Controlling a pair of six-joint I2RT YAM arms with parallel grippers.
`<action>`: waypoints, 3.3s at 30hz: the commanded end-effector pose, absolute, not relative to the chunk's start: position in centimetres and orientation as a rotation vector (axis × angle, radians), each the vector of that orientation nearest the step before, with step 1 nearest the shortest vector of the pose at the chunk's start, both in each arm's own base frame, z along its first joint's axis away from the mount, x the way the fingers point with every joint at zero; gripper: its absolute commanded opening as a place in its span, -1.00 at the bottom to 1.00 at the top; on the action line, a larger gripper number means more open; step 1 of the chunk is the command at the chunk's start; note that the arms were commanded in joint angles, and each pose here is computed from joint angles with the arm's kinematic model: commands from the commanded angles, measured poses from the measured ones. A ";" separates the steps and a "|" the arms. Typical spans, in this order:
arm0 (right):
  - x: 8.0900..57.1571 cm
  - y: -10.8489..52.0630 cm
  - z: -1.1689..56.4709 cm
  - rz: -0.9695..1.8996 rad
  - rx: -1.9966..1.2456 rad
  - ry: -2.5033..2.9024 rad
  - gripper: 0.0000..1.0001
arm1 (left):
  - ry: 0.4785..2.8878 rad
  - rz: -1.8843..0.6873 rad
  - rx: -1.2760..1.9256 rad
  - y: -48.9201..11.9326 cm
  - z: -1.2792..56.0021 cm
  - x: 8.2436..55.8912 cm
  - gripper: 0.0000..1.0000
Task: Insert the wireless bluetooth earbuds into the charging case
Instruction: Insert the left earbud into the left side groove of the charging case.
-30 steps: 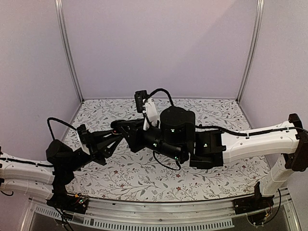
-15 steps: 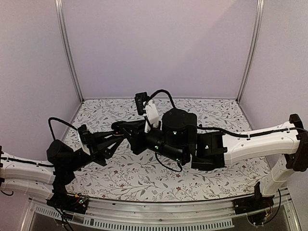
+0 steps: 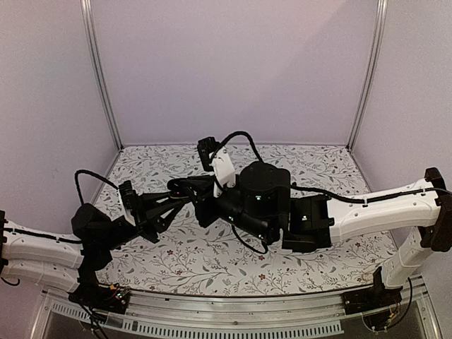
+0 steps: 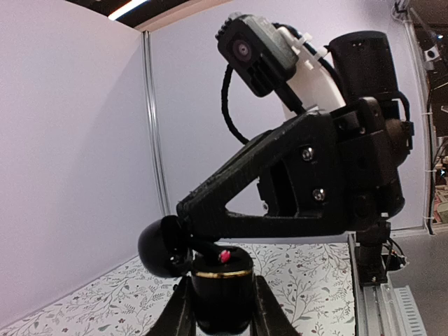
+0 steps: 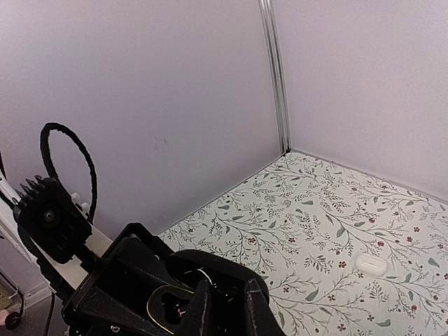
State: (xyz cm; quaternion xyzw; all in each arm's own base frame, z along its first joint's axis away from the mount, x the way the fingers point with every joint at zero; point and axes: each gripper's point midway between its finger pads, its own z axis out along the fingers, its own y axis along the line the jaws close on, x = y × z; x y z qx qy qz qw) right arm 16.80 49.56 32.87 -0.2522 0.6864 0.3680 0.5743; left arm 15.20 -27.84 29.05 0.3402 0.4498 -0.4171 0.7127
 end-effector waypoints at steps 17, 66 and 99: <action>16.8 48.2 35.4 0.588 -0.635 1.440 -0.92 | 1.039 -1.002 0.783 -29.3 30.0 15.6 -1.00; 17.1 46.9 33.2 0.117 -0.725 1.263 -0.91 | 1.244 -1.136 0.754 -31.3 29.3 17.9 -1.00; 15.7 48.2 32.0 0.049 -0.761 1.176 -0.90 | 1.233 -1.151 0.735 -31.2 30.1 18.2 -1.00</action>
